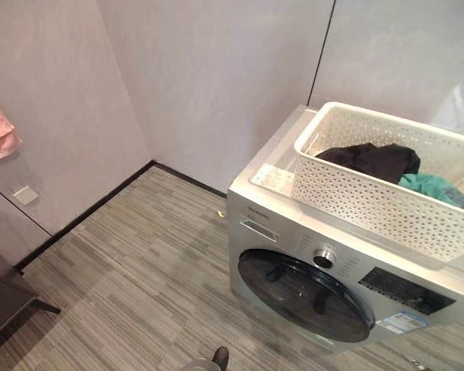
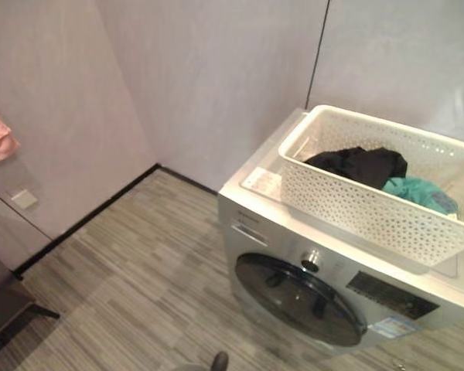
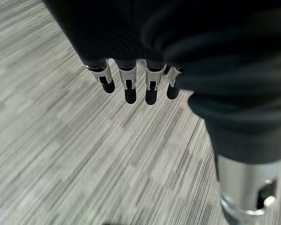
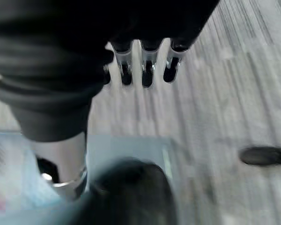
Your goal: Grab the laundry basket,head to the washer,open it,put in the laundry and shut it.
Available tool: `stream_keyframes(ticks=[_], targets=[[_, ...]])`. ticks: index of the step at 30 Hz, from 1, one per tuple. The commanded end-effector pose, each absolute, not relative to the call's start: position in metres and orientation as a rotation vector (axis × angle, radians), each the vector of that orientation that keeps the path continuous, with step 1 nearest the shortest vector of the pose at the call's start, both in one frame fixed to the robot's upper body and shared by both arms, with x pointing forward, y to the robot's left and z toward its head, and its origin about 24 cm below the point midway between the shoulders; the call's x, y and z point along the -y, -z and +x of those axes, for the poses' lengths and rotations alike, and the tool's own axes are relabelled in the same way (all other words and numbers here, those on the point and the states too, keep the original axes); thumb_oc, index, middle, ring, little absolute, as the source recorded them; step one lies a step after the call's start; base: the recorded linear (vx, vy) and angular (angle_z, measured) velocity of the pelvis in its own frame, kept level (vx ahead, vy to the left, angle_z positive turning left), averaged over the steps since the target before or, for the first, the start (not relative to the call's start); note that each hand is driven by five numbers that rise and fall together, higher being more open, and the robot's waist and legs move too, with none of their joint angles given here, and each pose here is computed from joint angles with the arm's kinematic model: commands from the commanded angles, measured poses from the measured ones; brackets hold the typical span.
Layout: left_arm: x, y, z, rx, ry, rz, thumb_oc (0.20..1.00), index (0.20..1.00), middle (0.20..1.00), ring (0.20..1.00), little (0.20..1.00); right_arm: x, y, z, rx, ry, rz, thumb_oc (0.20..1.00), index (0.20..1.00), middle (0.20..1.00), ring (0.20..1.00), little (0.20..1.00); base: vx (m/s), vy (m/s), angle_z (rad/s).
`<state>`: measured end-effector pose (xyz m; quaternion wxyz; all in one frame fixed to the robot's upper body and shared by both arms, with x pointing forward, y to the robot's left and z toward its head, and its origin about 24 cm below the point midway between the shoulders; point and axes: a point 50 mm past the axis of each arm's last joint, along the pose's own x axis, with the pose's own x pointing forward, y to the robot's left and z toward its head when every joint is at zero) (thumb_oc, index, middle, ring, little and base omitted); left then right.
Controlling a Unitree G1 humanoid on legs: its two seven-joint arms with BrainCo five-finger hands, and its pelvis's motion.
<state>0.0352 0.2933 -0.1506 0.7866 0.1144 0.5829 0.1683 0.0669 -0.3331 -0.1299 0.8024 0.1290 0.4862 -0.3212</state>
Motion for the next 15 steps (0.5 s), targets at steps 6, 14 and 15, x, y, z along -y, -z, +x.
stream_keyframes(ticks=[6, 14, 15], targets=[[-0.301, 0.145, 0.058, -1.21, -0.392, 0.448, 1.0, 1.0, 1.0, 1.0, 1.0, 0.353, 0.108, 0.101, -0.886, 0.692, 0.155, 1.0, 1.0, 1.0, 1.0, 1.0, 0.0, 0.0, 0.0], [-0.229, 0.159, 0.086, -1.084, -0.27, 0.205, 1.0, 1.0, 1.0, 1.0, 1.0, 0.221, 0.147, 0.137, -1.015, -0.004, -0.193, 1.0, 1.0, 1.0, 1.0, 1.0, 0.0, 0.001, -0.03], [-0.228, 0.16, 0.086, -1.084, -0.264, 0.206, 1.0, 1.0, 1.0, 1.0, 1.0, 0.221, 0.147, 0.136, -1.017, -0.004, -0.192, 1.0, 1.0, 1.0, 1.0, 1.0, 0.03, 0.009, -0.16]])
